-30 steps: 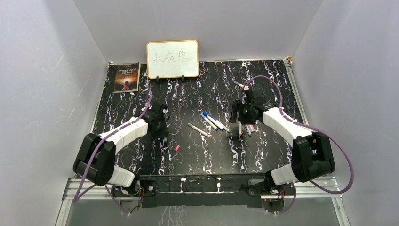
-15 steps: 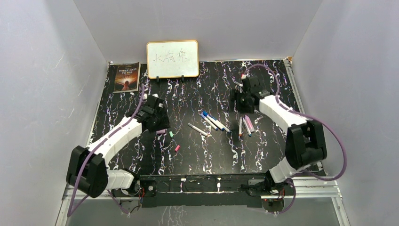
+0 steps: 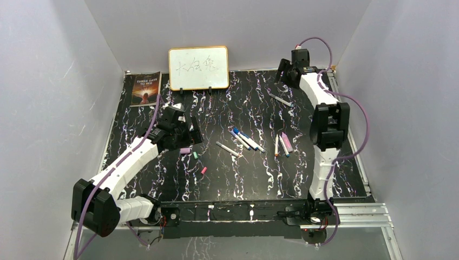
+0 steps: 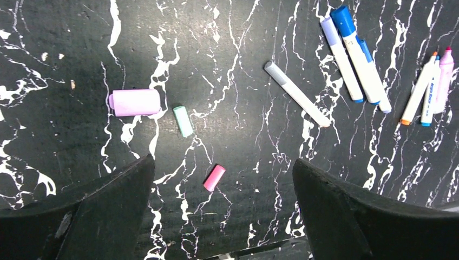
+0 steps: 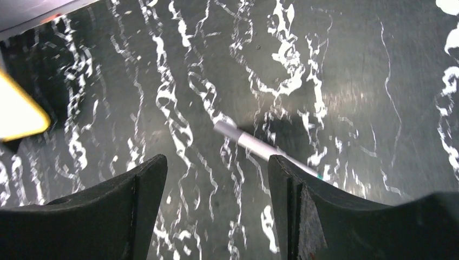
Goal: Open the pen caps
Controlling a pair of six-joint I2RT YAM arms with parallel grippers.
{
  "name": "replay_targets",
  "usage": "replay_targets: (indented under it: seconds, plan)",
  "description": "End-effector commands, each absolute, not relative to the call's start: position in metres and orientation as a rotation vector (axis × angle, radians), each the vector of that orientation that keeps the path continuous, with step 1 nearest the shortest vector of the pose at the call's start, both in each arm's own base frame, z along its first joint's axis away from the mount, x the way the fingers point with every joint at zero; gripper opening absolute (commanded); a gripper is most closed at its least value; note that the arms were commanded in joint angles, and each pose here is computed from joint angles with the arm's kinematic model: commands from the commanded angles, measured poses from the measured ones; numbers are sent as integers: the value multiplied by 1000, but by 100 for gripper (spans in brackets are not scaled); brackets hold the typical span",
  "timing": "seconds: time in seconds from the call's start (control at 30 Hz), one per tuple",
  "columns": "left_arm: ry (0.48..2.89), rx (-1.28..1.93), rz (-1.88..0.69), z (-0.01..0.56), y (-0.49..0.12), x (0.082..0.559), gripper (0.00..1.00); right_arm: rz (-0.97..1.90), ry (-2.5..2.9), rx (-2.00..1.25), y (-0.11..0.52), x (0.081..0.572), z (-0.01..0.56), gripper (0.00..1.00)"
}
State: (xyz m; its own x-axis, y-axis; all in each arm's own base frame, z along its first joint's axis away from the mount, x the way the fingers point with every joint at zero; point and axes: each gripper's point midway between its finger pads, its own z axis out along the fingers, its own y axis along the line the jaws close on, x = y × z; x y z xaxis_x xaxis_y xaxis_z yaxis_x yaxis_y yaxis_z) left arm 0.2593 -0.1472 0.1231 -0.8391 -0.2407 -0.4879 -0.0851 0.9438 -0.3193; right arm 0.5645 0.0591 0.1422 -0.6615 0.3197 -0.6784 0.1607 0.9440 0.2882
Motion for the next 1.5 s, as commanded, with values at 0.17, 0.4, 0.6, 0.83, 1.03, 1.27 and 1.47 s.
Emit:
replay_targets:
  seconds: [0.17, 0.4, 0.6, 0.83, 1.03, 1.27, 1.47]
  plan:
    - [2546, -156, -497, 141, -158, 252, 98, 311, 2209, 359, 44, 630, 117, 65]
    - [2543, -151, -508, 142, -159, 251, 98, 345, 2288, 368, 47, 626, 75, 65]
    - [2548, -147, -498, 140, -157, 248, 98, 374, 2374, 383, 55, 595, 44, 65]
    - [2542, -159, -506, 142, -155, 244, 98, 318, 2473, 354, 68, 552, 22, 62]
    - [2539, -174, -520, 140, -154, 239, 98, 177, 2543, 292, 82, 516, 12, 56]
    - [2525, -180, -538, 143, -153, 233, 98, -10, 2644, 237, 83, 489, -12, 36]
    - [2516, -182, -549, 147, -154, 232, 98, -89, 2698, 231, 77, 464, -26, 18]
